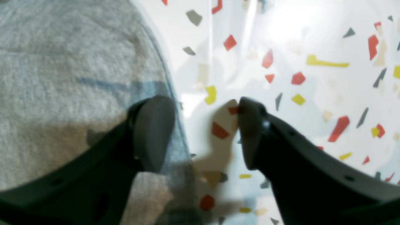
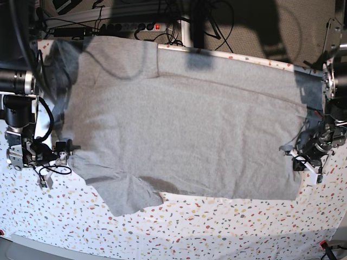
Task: Fold the T-shirt properly
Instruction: 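Grasp the shirt's side edges with both grippers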
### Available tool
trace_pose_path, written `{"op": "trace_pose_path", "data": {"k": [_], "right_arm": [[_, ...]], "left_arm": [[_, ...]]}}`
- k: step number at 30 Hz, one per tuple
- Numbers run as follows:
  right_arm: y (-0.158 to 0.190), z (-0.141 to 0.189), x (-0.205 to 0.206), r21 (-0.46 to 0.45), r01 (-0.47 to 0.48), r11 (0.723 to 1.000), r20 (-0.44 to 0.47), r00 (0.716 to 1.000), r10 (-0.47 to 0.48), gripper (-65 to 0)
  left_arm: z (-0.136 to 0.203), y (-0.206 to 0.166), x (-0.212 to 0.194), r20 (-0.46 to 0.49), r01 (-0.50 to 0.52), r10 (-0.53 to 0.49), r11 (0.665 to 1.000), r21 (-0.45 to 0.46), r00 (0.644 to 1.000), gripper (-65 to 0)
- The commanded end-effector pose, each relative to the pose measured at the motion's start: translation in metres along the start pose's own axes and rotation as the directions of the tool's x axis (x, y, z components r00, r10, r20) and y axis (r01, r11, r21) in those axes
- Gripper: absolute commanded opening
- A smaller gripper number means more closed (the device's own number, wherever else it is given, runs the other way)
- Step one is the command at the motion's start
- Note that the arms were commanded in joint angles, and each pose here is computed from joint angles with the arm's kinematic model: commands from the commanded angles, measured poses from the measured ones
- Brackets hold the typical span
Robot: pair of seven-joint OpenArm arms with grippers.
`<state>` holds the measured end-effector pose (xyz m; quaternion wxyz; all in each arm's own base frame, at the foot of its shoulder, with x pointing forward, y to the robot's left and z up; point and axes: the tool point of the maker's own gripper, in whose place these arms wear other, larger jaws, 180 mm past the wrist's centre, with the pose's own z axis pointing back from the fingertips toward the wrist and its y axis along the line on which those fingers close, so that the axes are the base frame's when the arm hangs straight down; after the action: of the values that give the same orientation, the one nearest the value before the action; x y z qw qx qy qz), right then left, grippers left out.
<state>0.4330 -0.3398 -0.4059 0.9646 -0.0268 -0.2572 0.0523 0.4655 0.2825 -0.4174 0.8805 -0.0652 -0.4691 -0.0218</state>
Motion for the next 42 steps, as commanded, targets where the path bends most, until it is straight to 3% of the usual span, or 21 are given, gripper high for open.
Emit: {"op": "trace_pose_path", "data": {"k": [1, 6, 11, 17, 19, 24, 31, 42], "right_arm": [[-0.003, 0.008, 0.021, 0.001, -0.005, 1.0, 0.042, 0.999, 0.005, -34.1], [0.011, 0.004, 0.023, 0.029, -0.016, 0.999, 0.038, 0.999, 0.015, -38.0], [0.026, 0.001, 0.024, 0.067, -0.036, 0.997, 0.035, 0.999, 0.033, -46.3], [0.026, 0.001, 0.025, 0.066, -0.035, 0.997, 0.041, 0.999, 0.032, -46.6], [0.025, 0.002, 0.031, 0.066, -0.031, 0.997, 0.061, 0.998, 0.027, -44.1], [0.026, 0.012, 0.059, 0.085, -0.006, 0.996, 0.13, 0.992, -0.005, -29.6], [0.026, 0.019, 0.078, 0.089, -0.001, 0.996, 0.18, 0.983, -0.015, -29.2], [0.024, 0.008, 0.062, 0.056, -0.002, 0.998, 0.188, 0.982, -0.009, -29.2]], "left_arm": [[0.0, 0.006, 0.03, 0.071, 0.005, -0.006, 1.0, 0.009, 0.997, -65.0], [0.0, 0.006, 0.03, 0.071, 0.006, -0.006, 1.0, 0.01, 0.997, -65.0], [0.0, 0.006, 0.03, 0.071, 0.005, -0.006, 1.0, 0.009, 0.997, -65.0], [0.0, 0.006, 0.03, 0.071, 0.006, -0.006, 1.0, 0.009, 0.997, -65.0], [0.0, 0.006, 0.03, 0.071, 0.006, -0.006, 1.0, 0.009, 0.997, -65.0], [0.0, 0.006, 0.028, 0.062, 0.006, -0.006, 1.0, 0.009, 0.998, -65.0], [0.0, 0.006, 0.024, 0.04, 0.006, -0.006, 1.0, 0.009, 0.999, -65.0], [0.0, 0.006, 0.024, 0.041, 0.006, -0.006, 1.0, 0.009, 0.999, -65.0]]}}
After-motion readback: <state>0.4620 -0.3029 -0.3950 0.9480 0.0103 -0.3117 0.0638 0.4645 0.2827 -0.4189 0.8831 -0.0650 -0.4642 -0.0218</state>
